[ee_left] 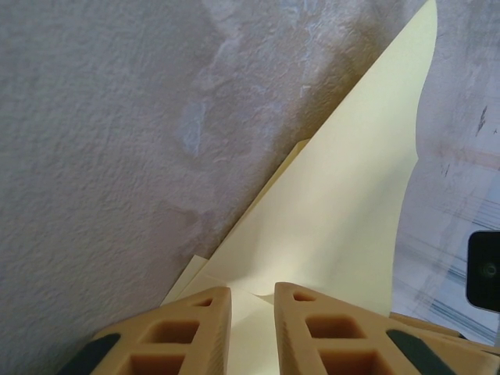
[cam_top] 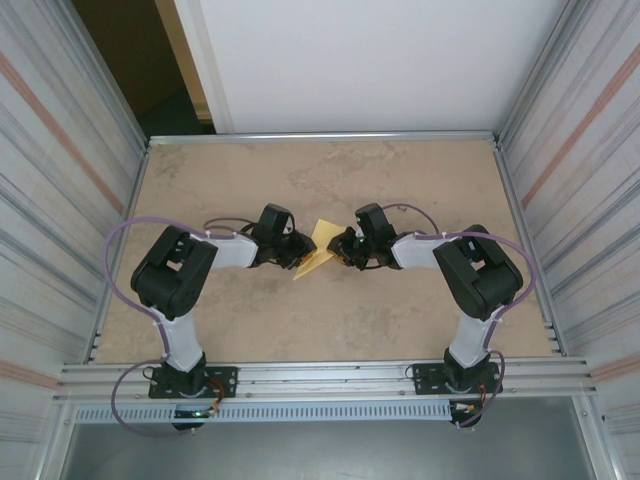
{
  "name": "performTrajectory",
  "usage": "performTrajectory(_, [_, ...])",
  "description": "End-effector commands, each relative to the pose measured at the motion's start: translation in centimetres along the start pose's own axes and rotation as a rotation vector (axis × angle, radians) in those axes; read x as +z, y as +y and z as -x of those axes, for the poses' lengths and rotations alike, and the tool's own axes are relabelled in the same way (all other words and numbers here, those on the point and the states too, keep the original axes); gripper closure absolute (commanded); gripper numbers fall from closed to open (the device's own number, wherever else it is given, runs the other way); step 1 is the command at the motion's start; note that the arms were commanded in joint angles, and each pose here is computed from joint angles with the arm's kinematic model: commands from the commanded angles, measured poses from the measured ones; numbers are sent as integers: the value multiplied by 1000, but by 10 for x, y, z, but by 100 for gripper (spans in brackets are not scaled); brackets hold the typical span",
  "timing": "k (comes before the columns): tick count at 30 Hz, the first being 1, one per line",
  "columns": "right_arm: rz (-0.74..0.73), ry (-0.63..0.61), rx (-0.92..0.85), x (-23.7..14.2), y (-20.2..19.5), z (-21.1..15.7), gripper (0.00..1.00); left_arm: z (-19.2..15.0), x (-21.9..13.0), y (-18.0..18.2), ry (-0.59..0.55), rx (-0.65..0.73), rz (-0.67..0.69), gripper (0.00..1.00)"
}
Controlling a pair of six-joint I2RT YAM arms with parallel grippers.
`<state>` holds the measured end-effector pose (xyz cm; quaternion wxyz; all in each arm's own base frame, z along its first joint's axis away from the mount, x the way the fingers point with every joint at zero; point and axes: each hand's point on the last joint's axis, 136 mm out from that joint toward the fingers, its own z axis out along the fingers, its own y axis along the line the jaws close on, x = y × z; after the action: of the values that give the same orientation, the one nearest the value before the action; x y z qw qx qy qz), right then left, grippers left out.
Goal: Fold a paper plane with a square sheet of paper (pick it up from the middle)
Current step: Turn over the paper at the center of the table, then fold the wing for the fifth time at the center of the table.
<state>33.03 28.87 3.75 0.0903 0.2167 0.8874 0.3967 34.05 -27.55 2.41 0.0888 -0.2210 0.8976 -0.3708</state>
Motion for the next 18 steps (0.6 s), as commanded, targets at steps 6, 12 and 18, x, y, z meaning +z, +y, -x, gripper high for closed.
performTrajectory(6, [60,-2,7,-9,8,-11,76,-8,-3,26,23,-50,86,75])
performTrajectory(12, [85,-23,17,-10,11,-8,78,-8,-4,23,23,-44,80,75])
performTrajectory(18, [64,-50,30,-9,8,-3,91,-5,-11,13,14,-19,59,72])
